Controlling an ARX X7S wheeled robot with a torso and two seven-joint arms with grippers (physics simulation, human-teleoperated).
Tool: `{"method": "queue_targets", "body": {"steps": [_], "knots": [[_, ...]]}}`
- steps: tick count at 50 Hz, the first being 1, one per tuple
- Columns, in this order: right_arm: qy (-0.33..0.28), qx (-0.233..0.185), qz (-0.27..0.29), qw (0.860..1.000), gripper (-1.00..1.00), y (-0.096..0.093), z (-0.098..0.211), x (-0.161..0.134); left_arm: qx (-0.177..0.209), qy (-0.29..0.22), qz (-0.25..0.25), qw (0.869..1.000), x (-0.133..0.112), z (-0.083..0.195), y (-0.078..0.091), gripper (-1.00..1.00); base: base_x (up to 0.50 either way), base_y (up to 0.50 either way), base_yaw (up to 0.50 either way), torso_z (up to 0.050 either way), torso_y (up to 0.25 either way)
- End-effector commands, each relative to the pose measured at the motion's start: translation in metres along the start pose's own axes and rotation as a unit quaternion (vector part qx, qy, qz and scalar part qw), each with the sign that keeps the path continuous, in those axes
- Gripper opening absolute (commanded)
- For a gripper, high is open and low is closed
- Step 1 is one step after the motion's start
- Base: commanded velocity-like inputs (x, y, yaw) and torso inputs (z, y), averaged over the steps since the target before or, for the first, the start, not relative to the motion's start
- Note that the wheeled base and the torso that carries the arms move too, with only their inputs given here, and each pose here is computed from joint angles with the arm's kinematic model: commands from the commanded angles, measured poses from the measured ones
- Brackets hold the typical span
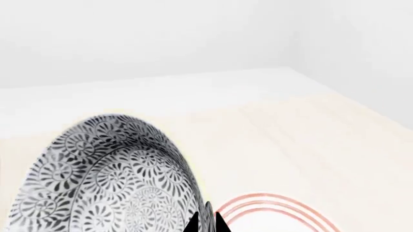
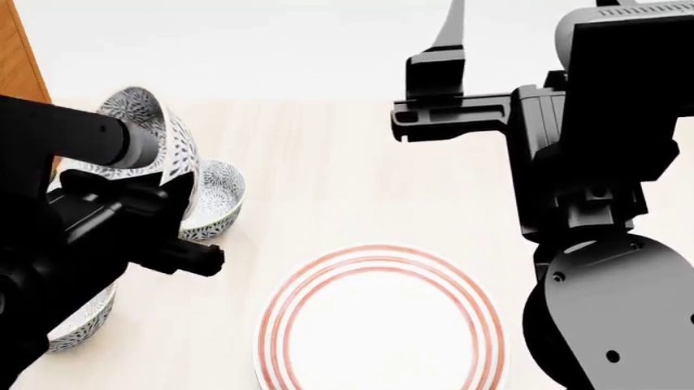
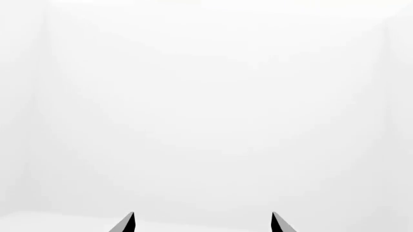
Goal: Put the bowl at the front on the plate.
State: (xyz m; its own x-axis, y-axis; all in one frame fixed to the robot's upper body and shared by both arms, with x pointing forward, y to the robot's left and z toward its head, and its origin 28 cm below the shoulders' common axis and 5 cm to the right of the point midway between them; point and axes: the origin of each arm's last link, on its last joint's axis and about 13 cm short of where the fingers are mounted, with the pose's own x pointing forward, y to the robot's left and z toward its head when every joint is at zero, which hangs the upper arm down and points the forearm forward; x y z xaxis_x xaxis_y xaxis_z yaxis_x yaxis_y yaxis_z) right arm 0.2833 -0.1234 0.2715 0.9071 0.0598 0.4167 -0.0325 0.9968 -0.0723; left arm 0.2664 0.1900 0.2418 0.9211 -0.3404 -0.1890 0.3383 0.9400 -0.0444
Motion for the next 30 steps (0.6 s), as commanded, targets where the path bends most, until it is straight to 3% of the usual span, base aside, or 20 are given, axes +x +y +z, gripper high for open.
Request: {"method": "queue_targets", "body": {"steps": [1, 12, 14, 16, 30], "knots": [[-0.006, -0.001, 0.009, 1.0, 1.0, 0.001, 0.002, 0.0, 0.013, -0.038, -0.02, 0.999, 0.01, 0.011, 0.005, -1.0, 0.0, 0.0, 0.0, 0.0, 0.0], [-0.007, -0.001, 0.018, 1.0, 1.0, 0.002, 0.002, 0.002, 0.048, -0.052, -0.03, 0.997, 0.024, 0.015, 0.006, -1.0, 0.0, 0.0, 0.0, 0.0, 0.0], [-0.007, -0.001, 0.021, 1.0, 1.0, 0.003, 0.003, 0.003, 0.073, -0.063, -0.031, 0.995, 0.027, 0.017, 0.006, -1.0, 0.0, 0.0, 0.0, 0.0, 0.0], [-0.008, -0.001, 0.023, 1.0, 1.0, 0.003, 0.003, 0.003, 0.057, -0.066, -0.048, 0.995, 0.028, 0.018, 0.005, -1.0, 0.0, 0.0, 0.0, 0.0, 0.0], [-0.013, 0.0, 0.027, 1.0, 1.0, 0.003, 0.006, 0.004, 0.081, -0.093, -0.069, 0.99, 0.043, 0.015, 0.009, -1.0, 0.0, 0.0, 0.0, 0.0, 0.001]]}}
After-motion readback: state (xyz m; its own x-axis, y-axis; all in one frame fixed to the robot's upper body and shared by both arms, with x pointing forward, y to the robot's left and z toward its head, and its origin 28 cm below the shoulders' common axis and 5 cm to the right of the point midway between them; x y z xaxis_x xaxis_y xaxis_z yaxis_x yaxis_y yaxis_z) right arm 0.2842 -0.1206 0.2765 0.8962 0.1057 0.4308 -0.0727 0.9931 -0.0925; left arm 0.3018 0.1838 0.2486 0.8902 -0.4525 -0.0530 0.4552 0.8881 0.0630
